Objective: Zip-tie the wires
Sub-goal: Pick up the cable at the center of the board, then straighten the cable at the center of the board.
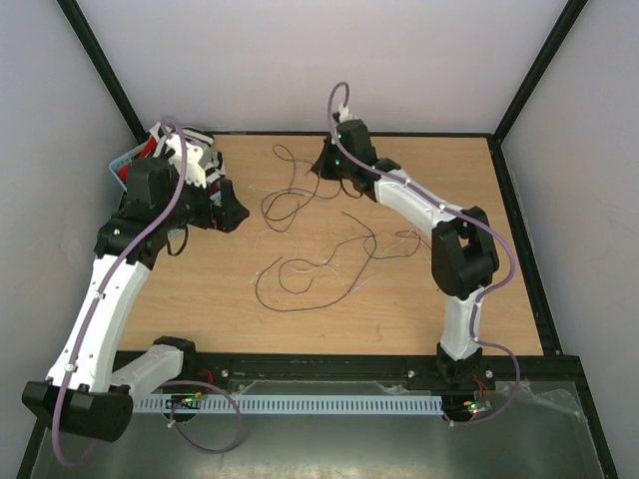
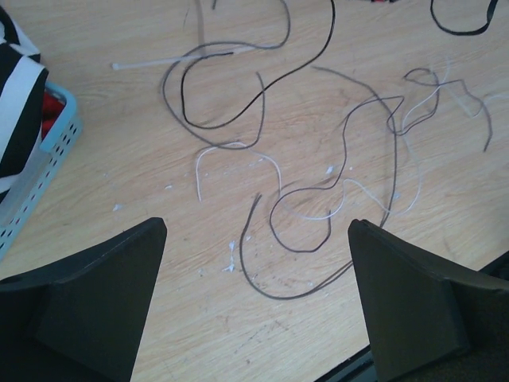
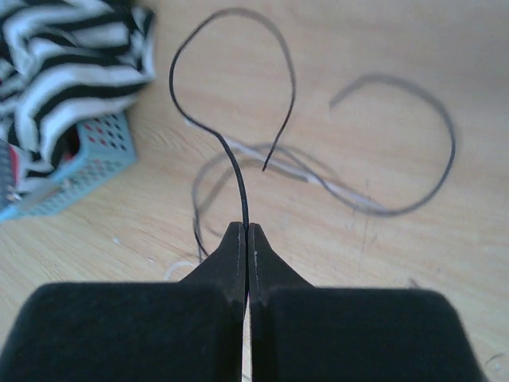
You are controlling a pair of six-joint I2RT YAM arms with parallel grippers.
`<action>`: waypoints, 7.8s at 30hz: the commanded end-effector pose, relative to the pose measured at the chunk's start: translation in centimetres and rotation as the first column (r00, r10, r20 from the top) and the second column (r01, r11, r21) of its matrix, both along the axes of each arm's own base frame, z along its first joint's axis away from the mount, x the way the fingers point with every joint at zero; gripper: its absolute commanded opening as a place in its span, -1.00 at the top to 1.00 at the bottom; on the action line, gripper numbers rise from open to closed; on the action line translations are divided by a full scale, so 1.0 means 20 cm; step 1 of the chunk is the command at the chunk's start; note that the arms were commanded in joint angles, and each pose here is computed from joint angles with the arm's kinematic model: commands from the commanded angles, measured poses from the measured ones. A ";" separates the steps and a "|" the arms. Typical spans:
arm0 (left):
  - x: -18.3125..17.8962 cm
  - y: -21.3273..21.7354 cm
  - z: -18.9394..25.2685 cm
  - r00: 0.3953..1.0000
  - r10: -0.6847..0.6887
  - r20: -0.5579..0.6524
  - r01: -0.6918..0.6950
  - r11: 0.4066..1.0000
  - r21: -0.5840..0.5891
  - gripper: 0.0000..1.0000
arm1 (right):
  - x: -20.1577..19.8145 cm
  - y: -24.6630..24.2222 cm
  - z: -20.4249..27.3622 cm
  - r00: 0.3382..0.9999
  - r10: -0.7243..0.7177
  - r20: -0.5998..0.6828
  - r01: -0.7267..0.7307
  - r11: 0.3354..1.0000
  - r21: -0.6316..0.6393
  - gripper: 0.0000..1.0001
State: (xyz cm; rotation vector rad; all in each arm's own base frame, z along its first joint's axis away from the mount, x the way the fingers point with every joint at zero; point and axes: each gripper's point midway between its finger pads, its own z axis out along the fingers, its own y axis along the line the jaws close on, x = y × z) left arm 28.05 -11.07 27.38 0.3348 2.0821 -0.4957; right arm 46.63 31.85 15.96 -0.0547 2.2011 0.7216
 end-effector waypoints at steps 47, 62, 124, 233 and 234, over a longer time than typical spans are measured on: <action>0.26 -0.45 0.83 0.783 -0.064 0.619 0.374 0.843 -0.387 -0.98 | -1.09 -0.32 1.89 0.670 0.308 0.676 -0.560 0.807 0.187 1.00; 0.17 -0.47 0.85 0.724 -0.088 0.684 0.433 0.829 -0.352 0.34 | -1.03 -0.37 1.82 0.711 0.237 0.662 -0.471 0.860 0.198 1.00; -0.05 -0.52 1.31 0.923 -0.270 0.274 0.385 0.662 -0.643 1.00 | -1.10 0.28 0.28 0.712 0.563 0.420 -0.690 0.671 0.271 -0.97; -0.19 -0.39 0.20 0.876 -0.382 -0.293 0.106 0.747 -0.656 1.00 | -0.76 -1.18 0.10 0.934 -0.220 0.282 0.352 0.704 -0.616 1.00; -0.21 -0.39 0.13 0.863 -0.390 -0.322 0.093 0.747 -0.658 1.00 | -0.74 -1.24 0.13 0.921 -0.253 0.296 0.387 0.678 -0.625 1.00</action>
